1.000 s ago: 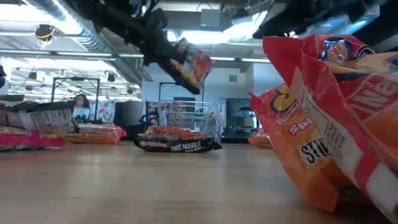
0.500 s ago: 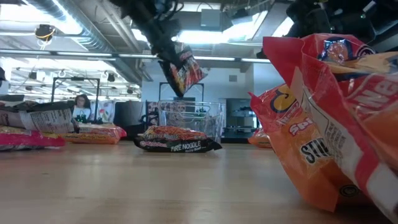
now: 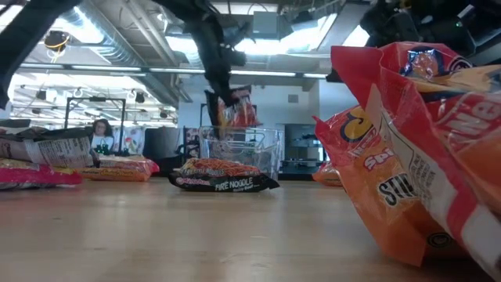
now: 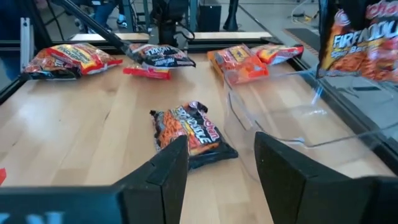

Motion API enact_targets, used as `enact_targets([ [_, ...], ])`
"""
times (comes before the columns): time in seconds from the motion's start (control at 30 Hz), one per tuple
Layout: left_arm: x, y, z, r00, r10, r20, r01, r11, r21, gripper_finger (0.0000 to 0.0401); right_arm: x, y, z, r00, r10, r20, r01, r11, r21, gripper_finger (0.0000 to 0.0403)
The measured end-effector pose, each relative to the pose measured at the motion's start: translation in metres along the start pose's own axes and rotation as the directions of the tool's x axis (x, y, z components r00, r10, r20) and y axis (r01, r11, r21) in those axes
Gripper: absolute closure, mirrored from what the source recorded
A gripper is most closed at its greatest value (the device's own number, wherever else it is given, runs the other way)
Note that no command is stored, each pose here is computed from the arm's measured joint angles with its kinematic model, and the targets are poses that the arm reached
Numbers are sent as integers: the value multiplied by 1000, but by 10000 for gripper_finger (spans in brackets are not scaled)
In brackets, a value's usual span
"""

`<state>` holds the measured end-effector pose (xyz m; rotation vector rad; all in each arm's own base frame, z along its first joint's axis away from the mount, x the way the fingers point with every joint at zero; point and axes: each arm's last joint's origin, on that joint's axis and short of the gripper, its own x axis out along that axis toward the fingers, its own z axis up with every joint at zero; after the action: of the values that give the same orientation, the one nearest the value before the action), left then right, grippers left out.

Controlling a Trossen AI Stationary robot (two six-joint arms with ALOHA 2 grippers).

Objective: Sort Maruchan noodles
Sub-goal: Put the black noodle pack into the top transparent bin

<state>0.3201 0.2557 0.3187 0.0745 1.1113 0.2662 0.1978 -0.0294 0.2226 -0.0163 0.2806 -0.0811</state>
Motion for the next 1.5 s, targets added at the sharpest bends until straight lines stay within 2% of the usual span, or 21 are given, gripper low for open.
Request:
enact_targets([
  [0.17,33,0,-4,994,-43,-96,48,998,48,320,0,0,-11,999,-30,-29,31,998,45,240],
  [0.3,54,2,-8,987,-33,-160,44,997,66,320,0,0,-15,998,-39,-40,42,997,71,240],
  [0.6,95,8,-14,979,-48,-199,65,995,80,320,0,-1,-13,999,-40,-17,41,997,71,240],
  [0.97,108,10,-13,982,-37,-186,65,987,146,317,0,-1,-13,999,-39,-16,40,996,82,240],
  [1.3,109,10,-13,983,-27,-183,57,985,160,257,0,0,-13,999,-31,-17,33,996,83,240],
  [1.5,107,12,-12,970,68,-232,-30,986,163,247,0,0,-13,999,-31,-17,32,995,96,240],
])
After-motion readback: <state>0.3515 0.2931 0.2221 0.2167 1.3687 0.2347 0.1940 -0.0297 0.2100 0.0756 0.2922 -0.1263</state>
